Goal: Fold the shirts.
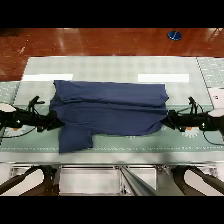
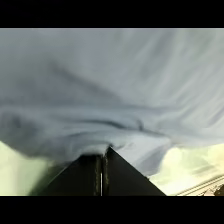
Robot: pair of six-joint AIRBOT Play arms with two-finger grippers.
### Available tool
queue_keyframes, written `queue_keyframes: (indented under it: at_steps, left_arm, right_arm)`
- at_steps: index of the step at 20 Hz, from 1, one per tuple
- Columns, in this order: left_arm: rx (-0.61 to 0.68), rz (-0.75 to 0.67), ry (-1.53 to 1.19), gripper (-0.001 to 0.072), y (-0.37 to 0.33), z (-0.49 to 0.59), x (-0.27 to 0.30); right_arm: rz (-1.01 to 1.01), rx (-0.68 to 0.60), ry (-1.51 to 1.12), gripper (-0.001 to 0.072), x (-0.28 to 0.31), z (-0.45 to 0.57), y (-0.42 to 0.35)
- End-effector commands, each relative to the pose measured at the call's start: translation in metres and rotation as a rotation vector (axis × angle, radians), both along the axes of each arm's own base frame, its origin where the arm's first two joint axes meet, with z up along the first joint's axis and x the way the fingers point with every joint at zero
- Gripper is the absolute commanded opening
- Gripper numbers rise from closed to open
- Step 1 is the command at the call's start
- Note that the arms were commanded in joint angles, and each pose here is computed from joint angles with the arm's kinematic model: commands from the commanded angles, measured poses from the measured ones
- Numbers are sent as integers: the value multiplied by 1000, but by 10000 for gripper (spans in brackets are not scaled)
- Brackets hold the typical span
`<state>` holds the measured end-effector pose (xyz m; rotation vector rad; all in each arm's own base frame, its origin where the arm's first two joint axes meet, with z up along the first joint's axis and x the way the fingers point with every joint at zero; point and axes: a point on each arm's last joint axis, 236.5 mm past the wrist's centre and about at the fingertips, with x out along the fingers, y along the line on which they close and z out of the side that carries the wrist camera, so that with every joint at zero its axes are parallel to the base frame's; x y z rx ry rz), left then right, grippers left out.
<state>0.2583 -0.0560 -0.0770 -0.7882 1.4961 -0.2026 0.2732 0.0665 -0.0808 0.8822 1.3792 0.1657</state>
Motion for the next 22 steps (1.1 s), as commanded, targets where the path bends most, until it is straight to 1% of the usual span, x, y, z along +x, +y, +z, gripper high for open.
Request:
queue_keyframes:
  at_steps: [1, 3, 6, 9, 13, 16, 20, 21, 22]
  left_arm:
    - [5, -2, -131, 23, 8, 41, 44]
    - [-2, 20, -217, 22, 14, 66, 79]
    - [-21, 32, -276, 22, 18, 88, 128]
    - [-31, 14, -311, 22, 12, 97, 173]
    - [-47, 12, -305, 22, 6, 88, 228]
    - [-73, 9, -255, 22, 4, 66, 253]
    - [-91, -22, -208, 31, -7, 33, 261]
    - [-93, -28, -193, 145, -10, 26, 260]
    - [-97, -39, -179, 397, -14, 21, 257]
  right_arm:
    - [95, 6, -87, 23, 27, 38, 9]
    - [77, -14, -141, 23, 52, 53, 1]
    - [57, -21, -180, 23, 89, 64, -9]
    - [24, -28, -206, 23, 126, 67, -20]
    - [13, -20, -206, 23, 162, 59, -29]
    - [2, -13, -203, 23, 182, 47, -34]
    - [-44, 2, -203, 24, 203, 29, -39]
    - [-61, 5, -202, 72, 206, 23, -40]
    - [-74, 3, -200, 271, 209, 19, -42]
